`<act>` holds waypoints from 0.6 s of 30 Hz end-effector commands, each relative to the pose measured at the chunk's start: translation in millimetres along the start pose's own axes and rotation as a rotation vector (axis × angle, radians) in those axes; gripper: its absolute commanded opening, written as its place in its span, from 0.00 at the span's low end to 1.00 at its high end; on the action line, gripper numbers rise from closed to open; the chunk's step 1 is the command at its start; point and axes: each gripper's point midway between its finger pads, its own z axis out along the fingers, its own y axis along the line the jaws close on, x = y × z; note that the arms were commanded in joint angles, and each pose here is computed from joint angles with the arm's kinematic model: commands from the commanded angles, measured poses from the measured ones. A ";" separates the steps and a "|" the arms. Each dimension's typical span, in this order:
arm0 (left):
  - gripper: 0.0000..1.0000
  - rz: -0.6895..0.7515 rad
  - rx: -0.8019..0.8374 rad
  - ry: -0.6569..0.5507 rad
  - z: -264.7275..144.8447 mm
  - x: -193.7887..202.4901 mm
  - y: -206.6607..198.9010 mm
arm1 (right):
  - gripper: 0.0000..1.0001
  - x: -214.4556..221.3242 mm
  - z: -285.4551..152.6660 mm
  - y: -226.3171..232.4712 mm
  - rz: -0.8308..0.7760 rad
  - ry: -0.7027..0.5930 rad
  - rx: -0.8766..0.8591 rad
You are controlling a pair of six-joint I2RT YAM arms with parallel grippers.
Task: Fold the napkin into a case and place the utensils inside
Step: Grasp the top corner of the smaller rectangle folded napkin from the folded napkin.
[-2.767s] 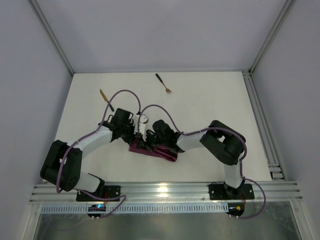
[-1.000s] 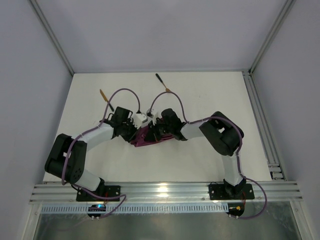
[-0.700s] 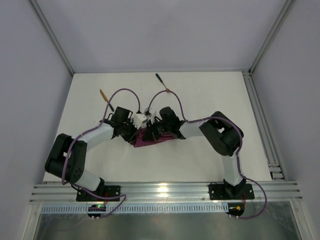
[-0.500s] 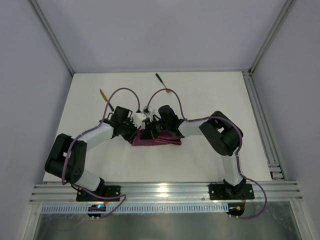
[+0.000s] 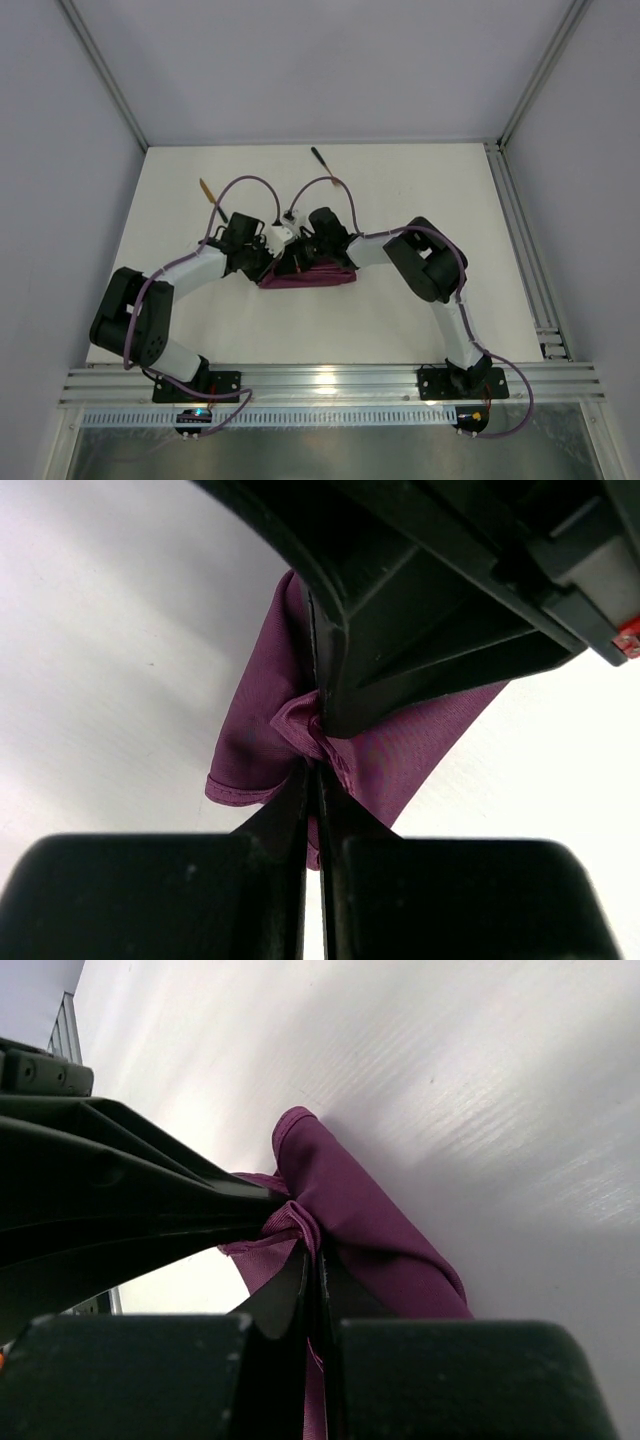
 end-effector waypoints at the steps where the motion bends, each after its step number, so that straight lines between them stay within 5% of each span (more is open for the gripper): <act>1: 0.00 0.017 0.024 -0.062 -10.1 -17.1 -6.9 | 0.04 -4.3 3.9 -26.7 0.080 -0.034 0.090; 18: 0.00 -0.011 0.015 -0.127 -31.9 -32.5 -8.8 | 0.04 17.0 10.4 -50.4 0.196 0.032 0.185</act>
